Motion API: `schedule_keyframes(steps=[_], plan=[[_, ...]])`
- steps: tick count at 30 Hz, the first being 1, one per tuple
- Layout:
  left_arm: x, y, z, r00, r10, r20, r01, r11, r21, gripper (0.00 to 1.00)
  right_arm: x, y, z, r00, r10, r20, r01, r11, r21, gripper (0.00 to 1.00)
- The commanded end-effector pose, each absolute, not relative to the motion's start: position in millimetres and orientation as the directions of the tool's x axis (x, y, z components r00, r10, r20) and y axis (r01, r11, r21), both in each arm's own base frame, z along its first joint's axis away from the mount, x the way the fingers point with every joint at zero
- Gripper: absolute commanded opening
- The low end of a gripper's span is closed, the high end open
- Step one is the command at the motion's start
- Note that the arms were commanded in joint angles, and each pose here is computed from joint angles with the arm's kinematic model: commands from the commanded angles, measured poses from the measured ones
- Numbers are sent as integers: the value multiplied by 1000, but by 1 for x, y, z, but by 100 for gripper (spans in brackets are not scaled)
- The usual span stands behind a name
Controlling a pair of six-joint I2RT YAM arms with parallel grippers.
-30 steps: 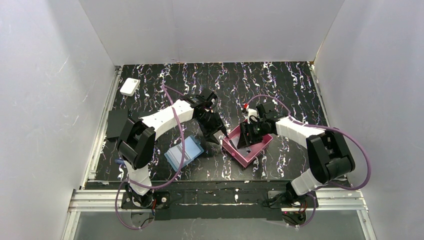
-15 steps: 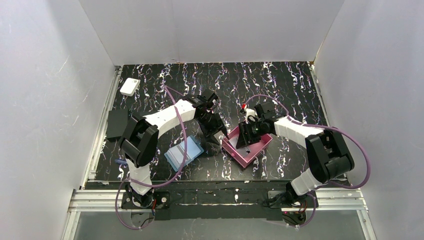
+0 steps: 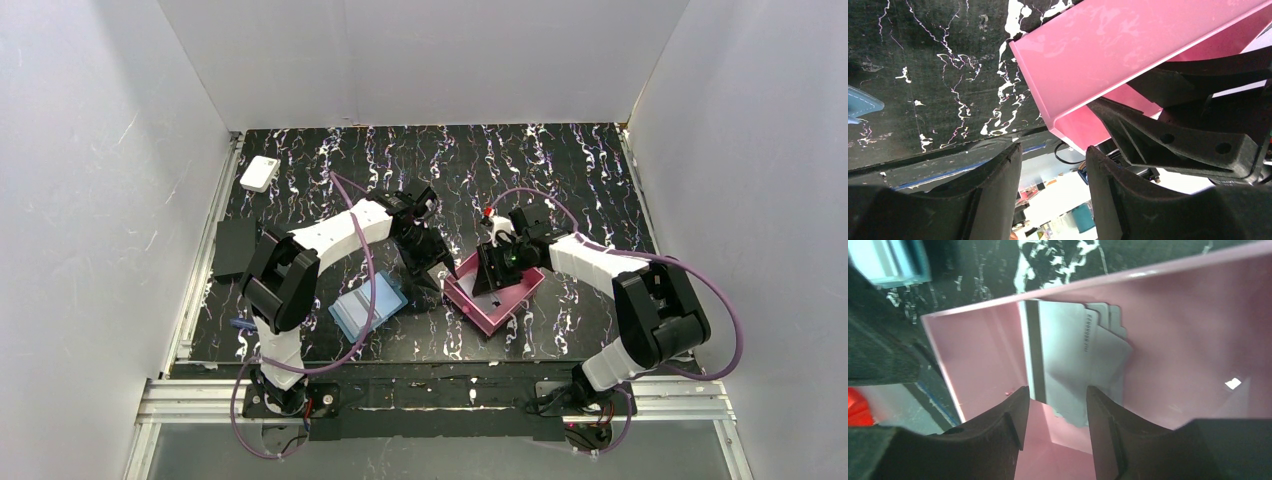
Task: Put the credit cards into the card holder
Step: Pick up the credit card from the storage box.
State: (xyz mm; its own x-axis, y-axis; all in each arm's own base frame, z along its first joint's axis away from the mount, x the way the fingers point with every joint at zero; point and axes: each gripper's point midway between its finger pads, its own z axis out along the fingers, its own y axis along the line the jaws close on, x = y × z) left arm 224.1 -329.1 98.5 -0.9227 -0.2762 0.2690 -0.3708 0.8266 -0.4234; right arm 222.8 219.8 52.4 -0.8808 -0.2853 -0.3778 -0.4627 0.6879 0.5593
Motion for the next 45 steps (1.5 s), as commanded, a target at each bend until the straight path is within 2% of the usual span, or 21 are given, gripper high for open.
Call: schedule_keyframes(steps=[1, 17, 26, 31, 38, 45], plan=[[222, -332, 109, -920, -266, 287, -373, 820, -434, 49, 231, 205, 54, -855, -317, -411, -494, 740, 456, 55], [223, -337, 102, -913, -260, 314, -380, 821, -427, 49, 216, 224, 53, -855, -343, -389, -513, 669, 538, 49], [223, -340, 96, -907, -264, 328, -392, 815, -427, 49, 219, 216, 46, -862, -346, -370, -498, 713, 494, 56], [226, -344, 92, -901, -271, 338, -403, 809, -428, 48, 214, 218, 45, -870, -340, -358, -487, 702, 520, 55], [226, -351, 88, -899, -269, 345, -406, 806, -430, 48, 206, 233, 52, -862, -357, -359, -506, 636, 583, 49], [224, -354, 85, -897, -264, 355, -407, 808, -426, 47, 205, 241, 65, -859, -334, -387, -511, 596, 620, 47]])
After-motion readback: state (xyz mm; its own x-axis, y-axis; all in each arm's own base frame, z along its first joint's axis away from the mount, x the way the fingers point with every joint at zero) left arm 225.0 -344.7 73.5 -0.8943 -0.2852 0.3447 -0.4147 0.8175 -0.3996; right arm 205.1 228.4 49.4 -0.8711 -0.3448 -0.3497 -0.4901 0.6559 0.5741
